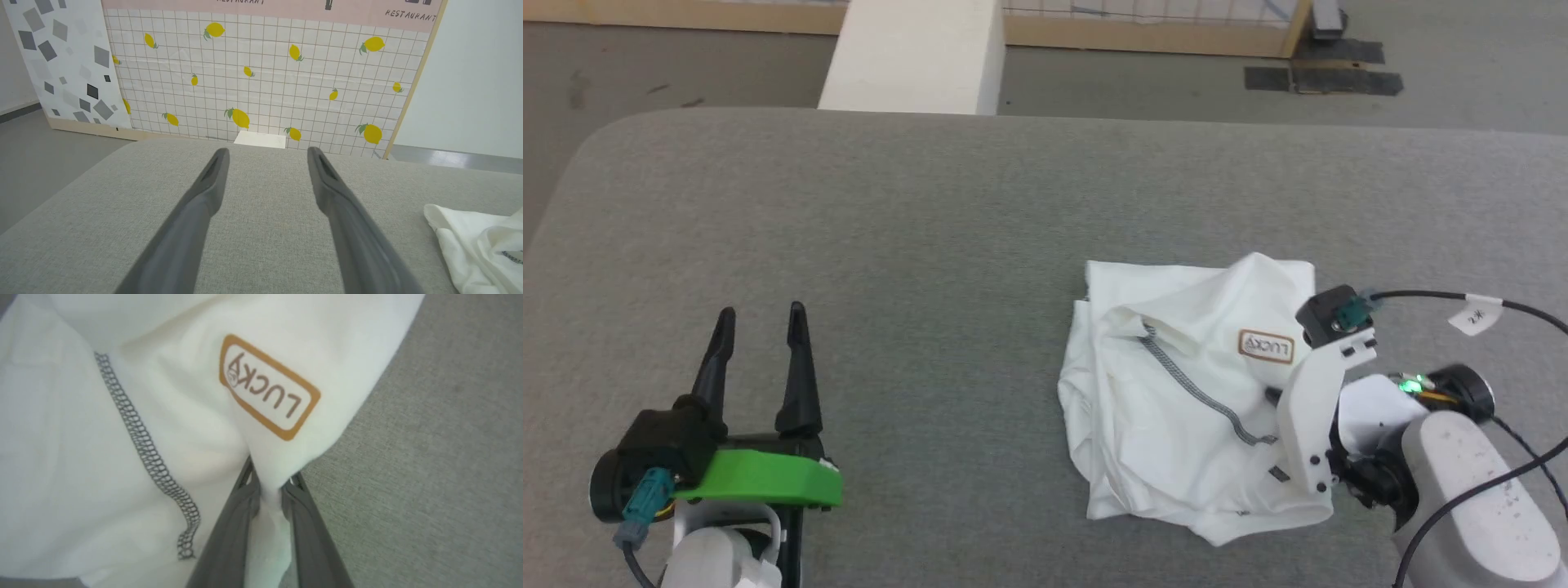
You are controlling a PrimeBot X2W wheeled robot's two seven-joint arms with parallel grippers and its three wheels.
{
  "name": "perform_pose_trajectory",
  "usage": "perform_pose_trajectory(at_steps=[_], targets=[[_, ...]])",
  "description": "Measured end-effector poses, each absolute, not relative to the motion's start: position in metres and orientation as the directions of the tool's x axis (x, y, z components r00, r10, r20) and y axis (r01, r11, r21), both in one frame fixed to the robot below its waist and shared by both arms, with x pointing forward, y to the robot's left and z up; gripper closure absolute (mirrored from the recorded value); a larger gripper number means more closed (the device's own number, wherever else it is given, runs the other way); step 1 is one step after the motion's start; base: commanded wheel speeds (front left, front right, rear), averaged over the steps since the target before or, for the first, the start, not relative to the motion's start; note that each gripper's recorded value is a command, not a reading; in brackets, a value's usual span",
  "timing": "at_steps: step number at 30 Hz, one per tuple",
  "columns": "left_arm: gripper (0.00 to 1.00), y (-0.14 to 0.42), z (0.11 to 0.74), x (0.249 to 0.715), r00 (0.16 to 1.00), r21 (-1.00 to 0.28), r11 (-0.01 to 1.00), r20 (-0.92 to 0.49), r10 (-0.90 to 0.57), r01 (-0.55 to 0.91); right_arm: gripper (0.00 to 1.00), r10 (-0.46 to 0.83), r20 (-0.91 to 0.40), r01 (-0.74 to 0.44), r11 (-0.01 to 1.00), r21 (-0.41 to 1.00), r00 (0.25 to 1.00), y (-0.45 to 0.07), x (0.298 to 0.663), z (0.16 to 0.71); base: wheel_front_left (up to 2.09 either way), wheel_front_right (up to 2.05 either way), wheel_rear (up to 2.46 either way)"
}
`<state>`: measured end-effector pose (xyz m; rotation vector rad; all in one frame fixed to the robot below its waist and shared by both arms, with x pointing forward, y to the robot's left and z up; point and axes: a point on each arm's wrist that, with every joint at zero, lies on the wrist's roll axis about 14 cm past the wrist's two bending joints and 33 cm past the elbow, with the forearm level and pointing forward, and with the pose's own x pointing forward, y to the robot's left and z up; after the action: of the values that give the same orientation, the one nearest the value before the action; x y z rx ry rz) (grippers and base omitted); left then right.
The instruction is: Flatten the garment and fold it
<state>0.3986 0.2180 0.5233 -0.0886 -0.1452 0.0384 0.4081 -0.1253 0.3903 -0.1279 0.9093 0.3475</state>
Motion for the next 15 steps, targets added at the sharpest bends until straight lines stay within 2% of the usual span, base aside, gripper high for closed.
perform_pose_trajectory(at_steps=[4, 7, 15], targets=[[0.0, 0.206, 0.523, 0.409, 0.989, -0.096, 0.995, 0.147, 0.011, 0.003, 1.0, 0.237, -0.772, -0.398, 0.917, -0.022, 0.589, -0.135, 0.412, 0.412, 0.0, 0.0, 0.0], [0.0, 0.187, 0.522, 0.421, 0.987, -0.107, 0.992, 0.153, -0.042, 0.059, 1.0, 0.189, -0.775, -0.407, 0.909, -0.095, 0.603, -0.161, 0.411, 0.429, 0.0, 0.0, 0.0], [0.0, 0.116, 0.528, 0.453, 0.956, -0.138, 0.958, 0.194, -0.222, 0.251, 1.0, -0.032, -0.783, -0.303, 0.912, -0.277, 0.621, -0.259, 0.39, 0.462, 0.0, 0.0, 0.0]])
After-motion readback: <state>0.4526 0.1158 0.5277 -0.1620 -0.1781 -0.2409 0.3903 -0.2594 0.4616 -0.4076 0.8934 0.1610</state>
